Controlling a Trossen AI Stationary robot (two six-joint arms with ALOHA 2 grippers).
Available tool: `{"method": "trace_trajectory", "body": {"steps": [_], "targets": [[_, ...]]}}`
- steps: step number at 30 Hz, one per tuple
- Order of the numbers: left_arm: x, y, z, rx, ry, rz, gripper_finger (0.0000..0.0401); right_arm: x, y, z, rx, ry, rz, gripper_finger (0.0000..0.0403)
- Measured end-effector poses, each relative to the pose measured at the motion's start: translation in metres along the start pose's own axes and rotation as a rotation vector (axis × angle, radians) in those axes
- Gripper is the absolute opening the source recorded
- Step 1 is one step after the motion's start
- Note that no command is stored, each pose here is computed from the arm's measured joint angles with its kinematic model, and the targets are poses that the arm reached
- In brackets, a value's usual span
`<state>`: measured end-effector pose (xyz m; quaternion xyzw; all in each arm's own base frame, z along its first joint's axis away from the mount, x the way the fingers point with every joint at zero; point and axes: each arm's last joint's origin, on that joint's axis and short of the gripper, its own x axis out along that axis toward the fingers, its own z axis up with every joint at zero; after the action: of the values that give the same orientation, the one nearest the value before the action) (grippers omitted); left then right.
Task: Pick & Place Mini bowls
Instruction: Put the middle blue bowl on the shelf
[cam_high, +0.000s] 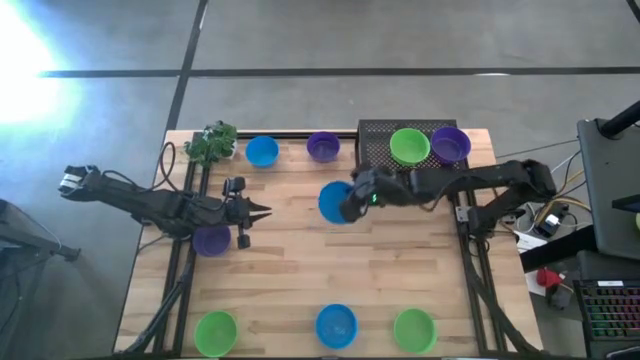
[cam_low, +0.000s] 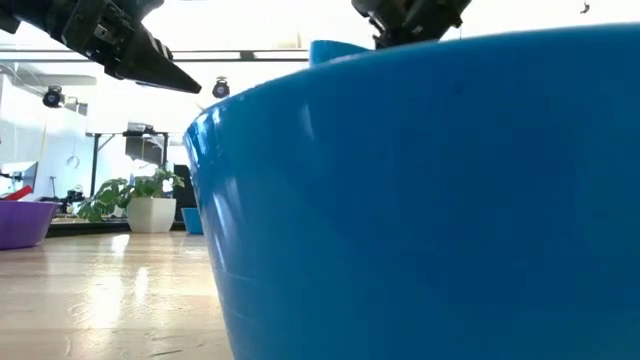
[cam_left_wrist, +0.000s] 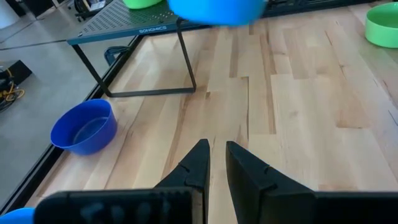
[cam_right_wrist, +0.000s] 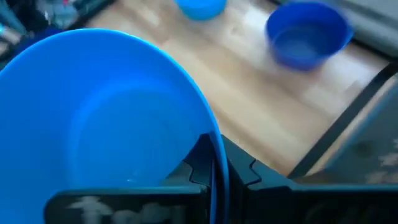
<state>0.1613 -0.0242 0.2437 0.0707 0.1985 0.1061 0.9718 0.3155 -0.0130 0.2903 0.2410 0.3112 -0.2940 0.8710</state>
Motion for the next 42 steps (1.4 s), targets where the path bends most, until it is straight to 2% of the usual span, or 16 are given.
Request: {"method": "trace_trajectory", "body": {"steps": [12, 22, 25, 31, 42], "targets": [[0.000, 0.000, 0.000, -0.003, 0.001, -0.001, 0.0046, -0.028, -0.068, 0.047, 0.011, 0.049, -0.025, 0.0008], [0.000, 0.000, 0.000, -0.003, 0.001, -0.001, 0.0046, -0.045, -0.099, 0.094, -0.186, 0.121, -0.151, 0.0008], [0.000, 0.000, 0.000, -0.003, 0.000, 0.000, 0.0046, -0.041, -0.107, 0.104, -0.245, 0.159, -0.173, 0.0008], [0.000, 0.000, 0.000, -0.003, 0.001, 0.000, 0.0046, -0.021, -0.117, 0.117, -0.362, 0.218, -0.113, 0.0008], [0.000, 0.000, 0.000, -0.003, 0.001, 0.001, 0.0046, 0.017, -0.136, 0.115, -0.426, 0.334, -0.145, 0.0008]]}}
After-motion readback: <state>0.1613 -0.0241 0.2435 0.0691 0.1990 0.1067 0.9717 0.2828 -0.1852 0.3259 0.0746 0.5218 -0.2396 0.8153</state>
